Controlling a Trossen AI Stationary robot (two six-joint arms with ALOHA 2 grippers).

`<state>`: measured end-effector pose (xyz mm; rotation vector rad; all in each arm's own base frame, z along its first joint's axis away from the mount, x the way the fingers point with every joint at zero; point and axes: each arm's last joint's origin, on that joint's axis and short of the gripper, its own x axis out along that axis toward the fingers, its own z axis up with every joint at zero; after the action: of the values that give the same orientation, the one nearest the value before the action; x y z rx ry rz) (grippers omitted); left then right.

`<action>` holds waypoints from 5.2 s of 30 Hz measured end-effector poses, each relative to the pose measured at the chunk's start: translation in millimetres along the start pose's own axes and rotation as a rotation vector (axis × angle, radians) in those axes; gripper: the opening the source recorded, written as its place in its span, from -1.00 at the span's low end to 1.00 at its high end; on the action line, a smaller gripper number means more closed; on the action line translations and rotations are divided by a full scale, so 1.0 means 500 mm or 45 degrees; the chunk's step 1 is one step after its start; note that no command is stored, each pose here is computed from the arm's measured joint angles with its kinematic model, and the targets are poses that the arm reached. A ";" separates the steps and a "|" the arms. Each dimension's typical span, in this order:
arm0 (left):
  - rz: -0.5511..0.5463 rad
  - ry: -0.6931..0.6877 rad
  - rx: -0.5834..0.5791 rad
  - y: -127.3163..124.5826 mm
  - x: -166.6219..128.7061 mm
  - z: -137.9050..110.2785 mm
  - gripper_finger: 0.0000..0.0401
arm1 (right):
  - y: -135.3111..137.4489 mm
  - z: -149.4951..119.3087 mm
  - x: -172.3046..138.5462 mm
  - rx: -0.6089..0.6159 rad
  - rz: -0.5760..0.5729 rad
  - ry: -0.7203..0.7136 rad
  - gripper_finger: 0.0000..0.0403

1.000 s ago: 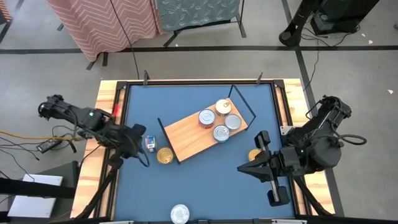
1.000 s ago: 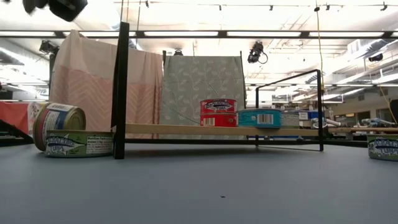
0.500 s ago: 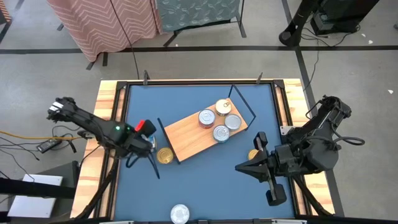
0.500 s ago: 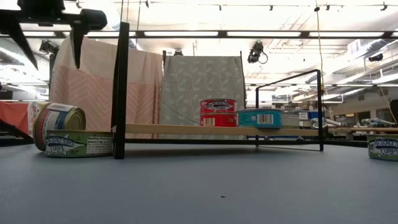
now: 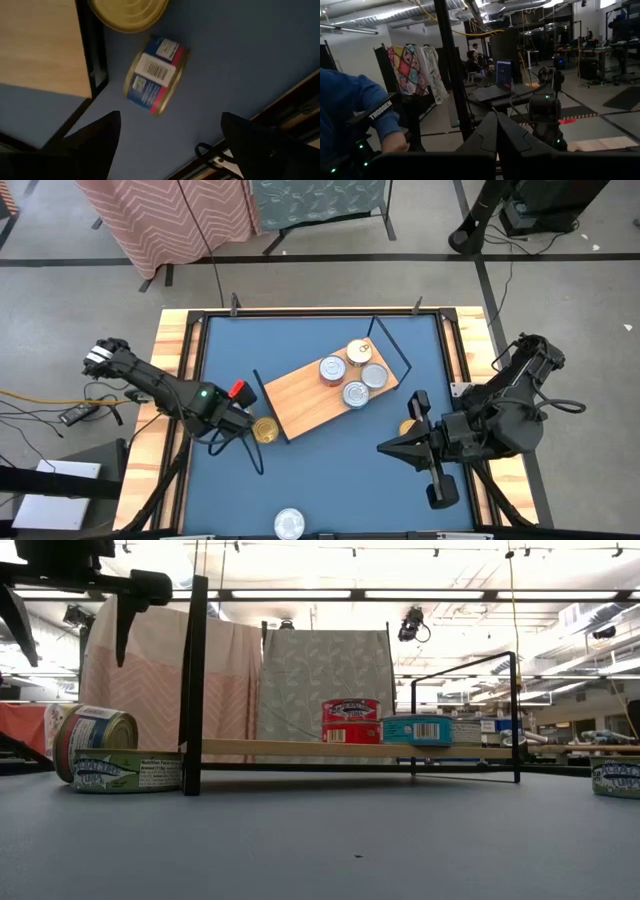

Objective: Stack canned seafood by type on shelf
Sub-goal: Put the blue/pink tuna can on the shelf

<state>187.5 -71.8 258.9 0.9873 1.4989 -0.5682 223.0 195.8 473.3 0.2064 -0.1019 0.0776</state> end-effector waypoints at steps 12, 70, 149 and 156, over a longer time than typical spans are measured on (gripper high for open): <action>-0.057 0.045 0.139 0.016 0.042 0.047 0.74 | 0.003 0.002 0.000 -0.006 0.040 -0.010 -0.94; -0.044 0.091 0.365 0.014 0.134 0.082 -0.46 | 0.006 0.008 0.001 -0.151 0.078 -0.055 -0.94; -0.481 -0.440 -1.188 -0.043 0.035 -0.024 -0.22 | 0.035 0.003 -0.021 -0.149 0.115 -0.045 -0.93; -0.327 -0.711 -1.292 -0.024 0.047 -0.001 -0.22 | 0.035 0.003 -0.021 -0.149 0.115 -0.045 -0.93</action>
<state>178.3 -71.8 234.1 -0.1530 1.1593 -0.1638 210.8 212.0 477.2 0.0861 -0.1505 0.1574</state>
